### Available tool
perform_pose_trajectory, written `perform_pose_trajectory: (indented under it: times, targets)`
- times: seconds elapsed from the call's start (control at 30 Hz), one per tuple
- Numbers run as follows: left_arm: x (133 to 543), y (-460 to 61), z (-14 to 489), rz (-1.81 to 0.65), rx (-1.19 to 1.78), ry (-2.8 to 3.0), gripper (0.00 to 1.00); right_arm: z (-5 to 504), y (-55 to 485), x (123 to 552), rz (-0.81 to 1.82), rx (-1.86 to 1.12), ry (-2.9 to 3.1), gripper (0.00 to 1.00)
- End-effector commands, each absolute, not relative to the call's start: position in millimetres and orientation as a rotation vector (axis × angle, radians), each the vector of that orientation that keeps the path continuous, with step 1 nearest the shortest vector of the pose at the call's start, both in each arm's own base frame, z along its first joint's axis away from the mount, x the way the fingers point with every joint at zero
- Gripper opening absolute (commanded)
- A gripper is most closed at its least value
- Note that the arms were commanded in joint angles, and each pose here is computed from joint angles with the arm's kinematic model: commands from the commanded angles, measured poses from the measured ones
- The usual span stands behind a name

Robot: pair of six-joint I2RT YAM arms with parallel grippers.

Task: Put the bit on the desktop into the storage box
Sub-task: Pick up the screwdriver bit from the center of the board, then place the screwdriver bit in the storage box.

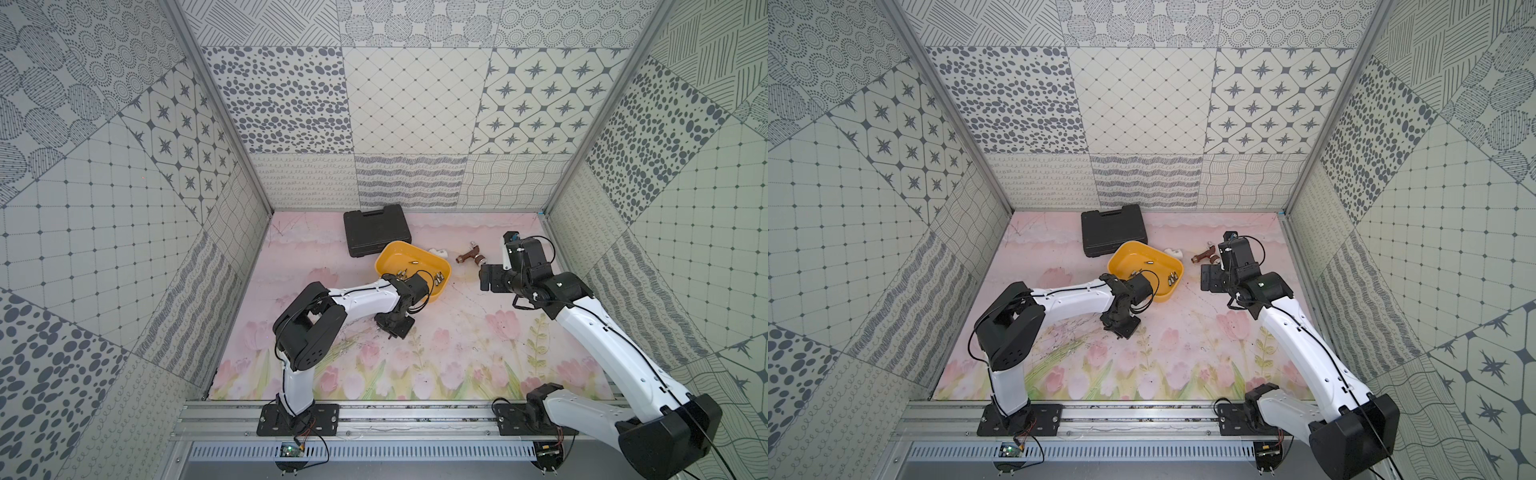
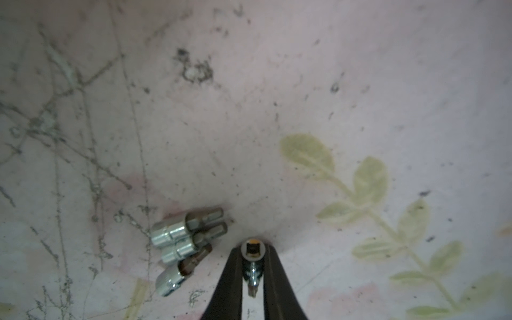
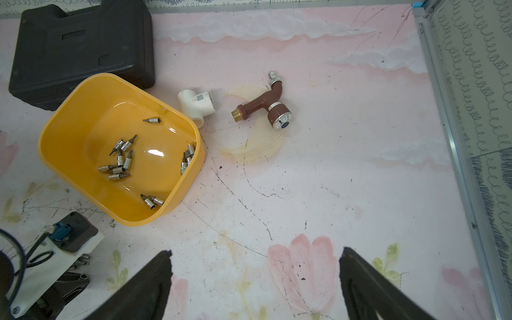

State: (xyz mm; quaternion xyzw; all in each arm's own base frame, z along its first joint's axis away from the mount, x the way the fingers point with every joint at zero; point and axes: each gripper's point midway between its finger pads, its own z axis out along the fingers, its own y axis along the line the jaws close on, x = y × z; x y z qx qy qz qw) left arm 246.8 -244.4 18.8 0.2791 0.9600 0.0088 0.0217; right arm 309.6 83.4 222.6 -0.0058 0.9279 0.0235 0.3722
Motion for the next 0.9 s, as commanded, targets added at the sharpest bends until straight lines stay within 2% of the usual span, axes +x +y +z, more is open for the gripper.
perform_pose_trajectory:
  times: [0.0, 0.43, 0.87]
  targets:
    - [244.9, -252.2, 27.4, -0.047, 0.87, 2.956, 0.16, 233.8, 82.5, 312.3, 0.072, -0.001, 2.332, 0.97]
    - [265.5, -262.9, 72.0, -0.103, 0.872, 2.832, 0.14, 232.5, 81.6, 312.1, 0.065, 0.001, 2.334, 0.97]
    - [337.8, -277.1, 145.4, -0.139, 0.795, 2.64, 0.14, 230.9, 82.5, 311.7, 0.07, -0.003, 2.339, 0.96]
